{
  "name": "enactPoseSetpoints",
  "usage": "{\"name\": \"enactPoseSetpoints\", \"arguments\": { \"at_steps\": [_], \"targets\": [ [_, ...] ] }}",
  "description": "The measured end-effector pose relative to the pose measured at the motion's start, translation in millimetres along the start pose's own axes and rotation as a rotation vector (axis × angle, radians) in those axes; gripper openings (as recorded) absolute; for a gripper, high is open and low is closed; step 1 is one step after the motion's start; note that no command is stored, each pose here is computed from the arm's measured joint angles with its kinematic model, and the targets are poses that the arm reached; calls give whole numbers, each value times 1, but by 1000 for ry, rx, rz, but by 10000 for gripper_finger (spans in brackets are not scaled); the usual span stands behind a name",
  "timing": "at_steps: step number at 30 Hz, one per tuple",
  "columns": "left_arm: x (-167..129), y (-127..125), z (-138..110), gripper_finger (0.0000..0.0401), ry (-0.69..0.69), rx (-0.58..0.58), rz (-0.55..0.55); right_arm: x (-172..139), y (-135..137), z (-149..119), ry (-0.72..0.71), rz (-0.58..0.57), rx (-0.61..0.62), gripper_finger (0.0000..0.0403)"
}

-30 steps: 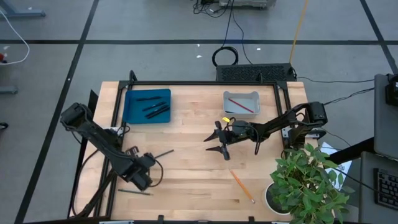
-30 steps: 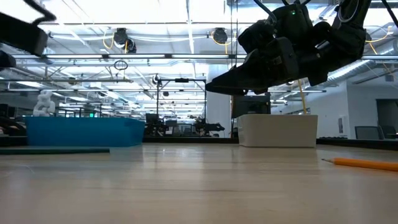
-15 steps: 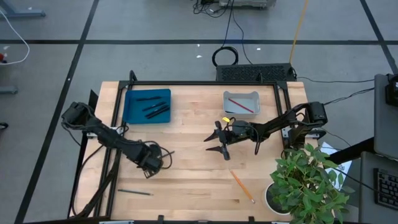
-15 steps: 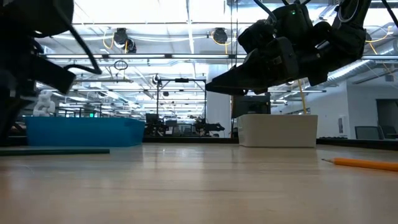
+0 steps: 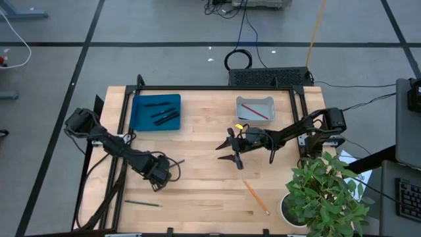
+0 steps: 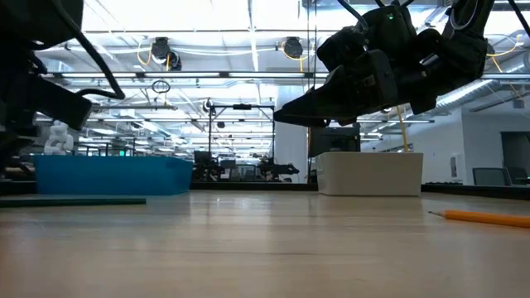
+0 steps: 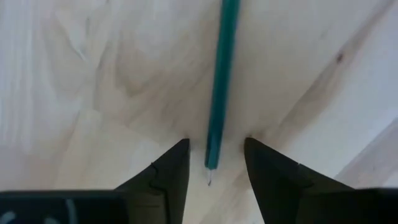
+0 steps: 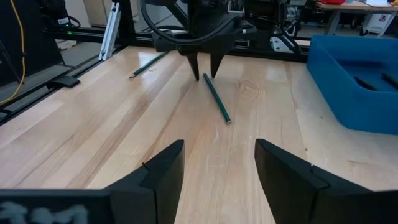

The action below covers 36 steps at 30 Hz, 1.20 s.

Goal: Sort pens & pencils
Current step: Put the green pencil into the gray bin

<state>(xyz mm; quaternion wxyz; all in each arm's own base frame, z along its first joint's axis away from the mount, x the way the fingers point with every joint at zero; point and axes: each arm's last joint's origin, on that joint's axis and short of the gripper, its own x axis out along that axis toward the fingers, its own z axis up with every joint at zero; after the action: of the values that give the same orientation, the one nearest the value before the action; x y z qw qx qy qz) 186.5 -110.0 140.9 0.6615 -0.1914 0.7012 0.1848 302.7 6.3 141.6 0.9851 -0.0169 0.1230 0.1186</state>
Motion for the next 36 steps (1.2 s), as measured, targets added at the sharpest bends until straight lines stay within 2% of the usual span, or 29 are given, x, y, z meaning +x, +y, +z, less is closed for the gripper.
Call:
{"name": "enactPoseSetpoints", "arguments": {
  "at_steps": [4,8,15,19,27,30,36],
  "targets": [
    [0,-3,-7,149,36,9,-10,0,0,0,0,0,0,185],
    [1,-3,-12,114,63,12,4,0,0,0,0,0,0,185],
    [1,-3,-10,57,24,34,15,0,0,0,0,0,0,185],
    [1,-3,-9,51,-7,53,26,0,0,0,0,1,0,185],
    [1,-2,-9,80,-20,41,35,0,0,0,0,0,0,185],
    [1,-2,-9,66,-17,36,31,0,0,0,0,0,0,185],
    [1,-3,-8,10,-28,49,28,0,0,0,0,0,0,185]
  ]
}}
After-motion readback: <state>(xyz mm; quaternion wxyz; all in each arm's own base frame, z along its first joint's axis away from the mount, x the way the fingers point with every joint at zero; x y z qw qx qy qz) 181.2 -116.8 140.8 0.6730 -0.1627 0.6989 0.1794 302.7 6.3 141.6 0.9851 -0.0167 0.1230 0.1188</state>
